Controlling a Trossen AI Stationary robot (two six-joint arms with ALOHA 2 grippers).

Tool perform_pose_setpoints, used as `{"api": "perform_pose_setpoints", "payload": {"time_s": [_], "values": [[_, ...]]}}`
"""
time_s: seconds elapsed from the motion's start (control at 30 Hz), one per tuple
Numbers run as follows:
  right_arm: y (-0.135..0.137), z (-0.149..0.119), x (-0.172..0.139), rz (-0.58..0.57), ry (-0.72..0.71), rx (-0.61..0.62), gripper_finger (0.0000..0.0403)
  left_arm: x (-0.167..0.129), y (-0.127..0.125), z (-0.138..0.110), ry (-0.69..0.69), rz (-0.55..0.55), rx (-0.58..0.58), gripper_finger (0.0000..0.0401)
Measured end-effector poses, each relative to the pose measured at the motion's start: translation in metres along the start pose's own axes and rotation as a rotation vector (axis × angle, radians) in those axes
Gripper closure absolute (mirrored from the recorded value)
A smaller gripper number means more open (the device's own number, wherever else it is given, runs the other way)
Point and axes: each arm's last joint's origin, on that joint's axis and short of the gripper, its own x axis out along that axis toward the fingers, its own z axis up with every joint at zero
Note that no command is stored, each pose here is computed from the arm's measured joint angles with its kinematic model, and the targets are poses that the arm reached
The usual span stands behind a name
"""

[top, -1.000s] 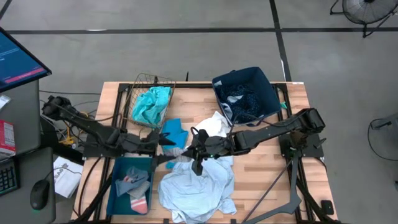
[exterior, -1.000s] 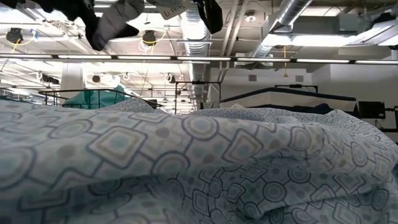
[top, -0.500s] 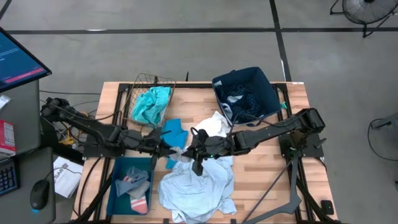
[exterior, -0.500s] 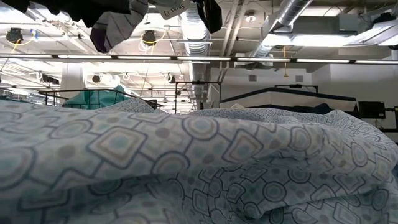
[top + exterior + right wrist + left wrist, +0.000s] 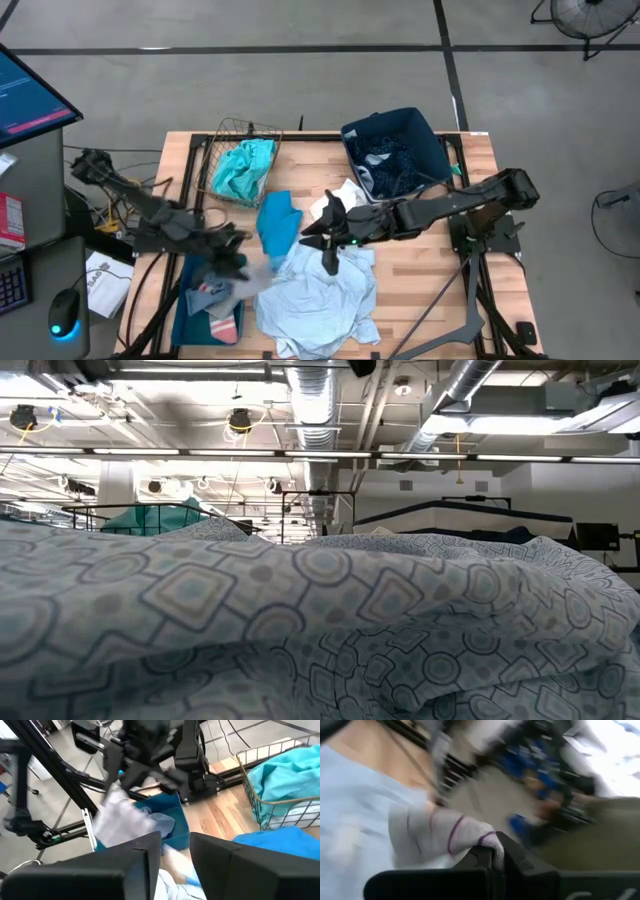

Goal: Pick & Place Cloths
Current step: Put the gray sock into the blue bin

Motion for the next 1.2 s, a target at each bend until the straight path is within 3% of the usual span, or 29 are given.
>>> {"api": "perform_pose_setpoints", "payload": {"time_s": [0.2, 0.3, 0.67, 1.03, 1.2], "values": [[0.001, 0.002, -0.009, -0.003, 0.020, -0.007, 0.0278, -0.024, -0.033, -0.019, 0.179, -0.244, -0.208, 0.0401], [0.003, 0.000, -0.007, 0.002, 0.024, -0.009, 0.0274, -0.029, -0.038, -0.032, 0.290, -0.253, -0.269, 0.0401], [0.009, -0.017, 0.008, 0.003, 0.066, 0.012, 0.0274, -0.022, -0.002, -0.082, 0.603, 0.310, -0.241, 0.0401], [0.015, -0.034, 0.016, -0.002, 0.126, 0.020, 0.0275, -0.002, 0.018, -0.110, 0.745, 0.561, -0.161, 0.0391], [0.017, -0.039, 0.015, -0.007, 0.156, 0.007, 0.0273, 0.004, 0.023, -0.120, 0.848, 0.579, -0.099, 0.0355]]}}
